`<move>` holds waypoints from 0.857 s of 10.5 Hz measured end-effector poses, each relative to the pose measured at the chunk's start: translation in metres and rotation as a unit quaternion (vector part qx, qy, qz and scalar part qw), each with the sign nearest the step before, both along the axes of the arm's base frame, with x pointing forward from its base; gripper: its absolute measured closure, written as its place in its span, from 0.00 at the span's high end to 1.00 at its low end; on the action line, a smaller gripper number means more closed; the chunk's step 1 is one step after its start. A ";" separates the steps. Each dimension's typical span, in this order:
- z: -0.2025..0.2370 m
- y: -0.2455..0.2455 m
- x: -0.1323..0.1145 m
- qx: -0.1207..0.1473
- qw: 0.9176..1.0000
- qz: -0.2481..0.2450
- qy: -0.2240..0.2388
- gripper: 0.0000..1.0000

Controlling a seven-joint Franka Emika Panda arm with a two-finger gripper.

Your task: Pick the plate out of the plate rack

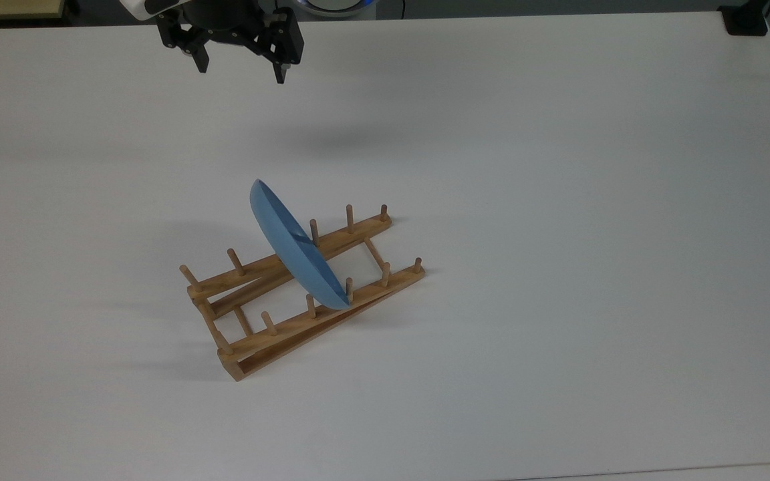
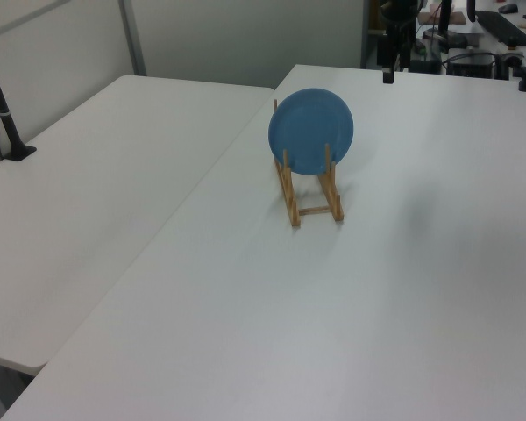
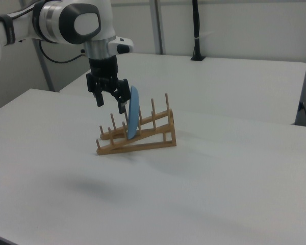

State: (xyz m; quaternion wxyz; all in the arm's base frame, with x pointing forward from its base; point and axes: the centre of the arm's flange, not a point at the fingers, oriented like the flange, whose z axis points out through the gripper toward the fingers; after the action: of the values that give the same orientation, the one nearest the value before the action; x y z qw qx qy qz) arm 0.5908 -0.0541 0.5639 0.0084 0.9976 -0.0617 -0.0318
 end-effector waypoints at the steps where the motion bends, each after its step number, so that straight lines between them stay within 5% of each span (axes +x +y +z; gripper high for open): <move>1: 0.000 0.000 0.000 0.000 1.000 0.000 0.000 1.00; 9: 0.018 -0.003 0.003 0.002 1.000 0.017 -0.024 1.00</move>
State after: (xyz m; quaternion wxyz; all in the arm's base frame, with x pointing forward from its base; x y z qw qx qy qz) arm 0.5935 -0.0571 0.5821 0.0051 0.9990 -0.0445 -0.0075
